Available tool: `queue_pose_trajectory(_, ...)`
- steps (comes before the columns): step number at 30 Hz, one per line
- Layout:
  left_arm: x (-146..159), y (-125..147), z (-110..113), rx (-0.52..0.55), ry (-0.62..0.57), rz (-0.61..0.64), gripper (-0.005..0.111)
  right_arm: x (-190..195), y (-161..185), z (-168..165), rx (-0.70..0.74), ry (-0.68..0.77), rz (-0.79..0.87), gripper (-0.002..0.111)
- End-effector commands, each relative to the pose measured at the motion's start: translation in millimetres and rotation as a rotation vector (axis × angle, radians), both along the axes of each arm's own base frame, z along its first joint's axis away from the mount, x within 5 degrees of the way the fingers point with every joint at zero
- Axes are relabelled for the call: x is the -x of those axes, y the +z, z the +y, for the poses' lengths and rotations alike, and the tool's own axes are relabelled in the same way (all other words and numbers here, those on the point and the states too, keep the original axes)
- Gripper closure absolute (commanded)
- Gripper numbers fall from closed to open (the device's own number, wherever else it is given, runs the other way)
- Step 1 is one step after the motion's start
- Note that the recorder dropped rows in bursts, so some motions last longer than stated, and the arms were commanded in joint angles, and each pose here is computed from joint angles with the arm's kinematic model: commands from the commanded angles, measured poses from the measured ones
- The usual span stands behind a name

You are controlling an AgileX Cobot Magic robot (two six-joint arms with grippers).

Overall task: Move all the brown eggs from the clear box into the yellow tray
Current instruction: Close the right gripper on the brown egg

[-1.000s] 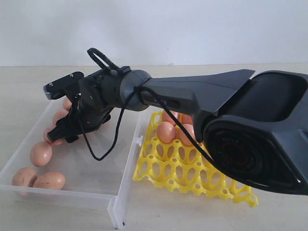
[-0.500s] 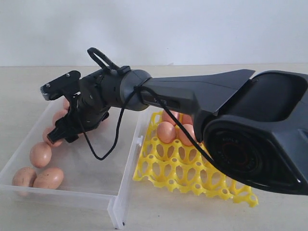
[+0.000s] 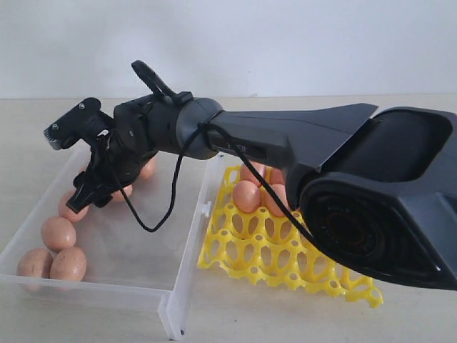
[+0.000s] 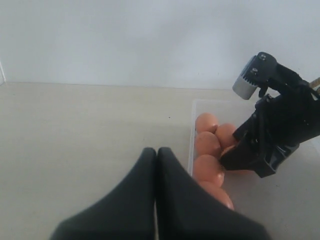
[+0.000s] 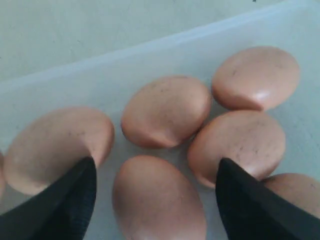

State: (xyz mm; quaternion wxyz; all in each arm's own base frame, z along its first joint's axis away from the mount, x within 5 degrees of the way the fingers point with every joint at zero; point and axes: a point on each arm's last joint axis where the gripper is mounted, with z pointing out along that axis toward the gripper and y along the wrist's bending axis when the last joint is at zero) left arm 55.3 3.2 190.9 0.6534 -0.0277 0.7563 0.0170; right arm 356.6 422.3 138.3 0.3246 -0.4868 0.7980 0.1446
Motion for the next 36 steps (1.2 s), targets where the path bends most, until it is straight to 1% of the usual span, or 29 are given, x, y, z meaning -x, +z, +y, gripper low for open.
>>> queue_pose_trajectory(1,0,1,0,0.005,0.000,-0.002,0.111,1,-12,0,0.049,0.045,-0.004,0.043)
queue_pose_trajectory(6,0,1,0,0.005,0.000,-0.002,0.111,1,-14,-1,0.066,0.062,-0.007,0.043)
queue_pose_trajectory(18,0,1,0,0.005,0.000,-0.002,0.111,0,-14,0,0.057,0.059,-0.016,0.044)
queue_pose_trajectory(20,0,1,0,0.005,0.000,-0.002,0.111,0,-14,0,0.057,0.059,-0.016,0.050)
queue_pose_trajectory(23,0,1,0,0.005,0.000,-0.002,0.111,1,-14,0,0.051,0.053,-0.009,0.066)
queue_pose_trajectory(26,0,1,0,0.005,0.000,-0.002,0.111,2,-15,0,0.038,0.019,0.034,0.084)
queue_pose_trajectory(28,0,1,0,0.005,0.000,-0.002,0.111,3,-16,0,-0.001,-0.070,0.119,0.097)
queue_pose_trajectory(30,0,1,0,0.005,0.000,-0.002,0.111,5,-16,-1,-0.055,-0.223,0.241,0.108)
queue_pose_trajectory(31,0,1,0,0.005,0.000,-0.002,0.111,5,-16,-2,-0.089,-0.311,0.305,0.108)
queue_pose_trajectory(33,0,1,0,0.005,0.000,-0.002,0.111,5,-15,-2,-0.143,-0.431,0.386,0.108)
queue_pose_trajectory(34,0,1,0,0.005,0.000,-0.002,0.111,5,-12,-2,-0.169,-0.465,0.403,0.108)
queue_pose_trajectory(36,0,1,0,0.005,0.000,-0.002,0.111,4,-2,-1,-0.212,-0.484,0.401,0.108)
